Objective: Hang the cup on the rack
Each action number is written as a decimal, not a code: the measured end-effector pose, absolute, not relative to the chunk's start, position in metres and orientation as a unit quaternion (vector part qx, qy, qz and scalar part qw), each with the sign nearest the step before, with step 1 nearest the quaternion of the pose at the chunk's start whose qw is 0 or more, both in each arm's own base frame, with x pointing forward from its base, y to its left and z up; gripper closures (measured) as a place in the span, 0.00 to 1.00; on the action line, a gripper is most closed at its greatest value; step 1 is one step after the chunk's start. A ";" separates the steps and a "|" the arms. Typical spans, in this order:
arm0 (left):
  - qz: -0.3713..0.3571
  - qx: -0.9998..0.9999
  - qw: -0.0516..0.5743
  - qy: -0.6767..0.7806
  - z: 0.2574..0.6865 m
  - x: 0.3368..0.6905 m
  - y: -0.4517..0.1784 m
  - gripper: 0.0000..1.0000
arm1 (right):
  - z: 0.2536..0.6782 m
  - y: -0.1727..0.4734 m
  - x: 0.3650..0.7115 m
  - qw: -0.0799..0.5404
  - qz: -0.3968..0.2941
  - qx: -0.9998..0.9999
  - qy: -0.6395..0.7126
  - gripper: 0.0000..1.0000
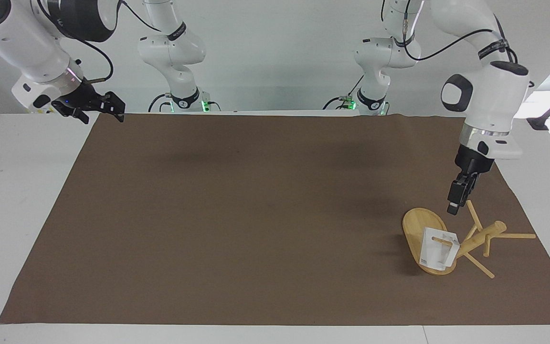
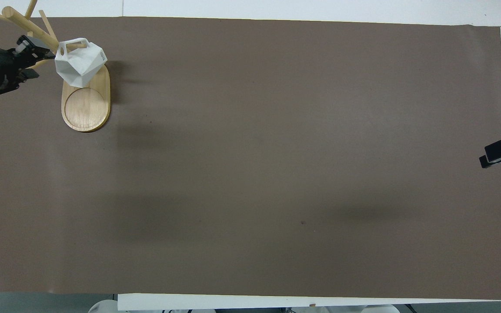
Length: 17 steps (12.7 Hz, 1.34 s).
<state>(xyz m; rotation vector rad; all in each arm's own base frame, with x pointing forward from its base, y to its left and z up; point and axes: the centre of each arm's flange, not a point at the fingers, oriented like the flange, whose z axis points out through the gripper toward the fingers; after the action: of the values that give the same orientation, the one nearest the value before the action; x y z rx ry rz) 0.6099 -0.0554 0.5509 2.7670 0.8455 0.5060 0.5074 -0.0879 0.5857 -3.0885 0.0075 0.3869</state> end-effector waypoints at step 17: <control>-0.040 0.999 -0.004 -0.030 0.622 0.571 -0.018 0.00 | 0.586 -0.068 0.511 0.006 0.124 -0.992 0.027 0.00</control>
<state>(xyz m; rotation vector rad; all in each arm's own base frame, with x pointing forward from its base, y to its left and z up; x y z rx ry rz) 0.5709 -0.0178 0.6222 3.1465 -0.0934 -0.1249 0.5110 -0.0676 0.5862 -3.1051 0.0842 0.3896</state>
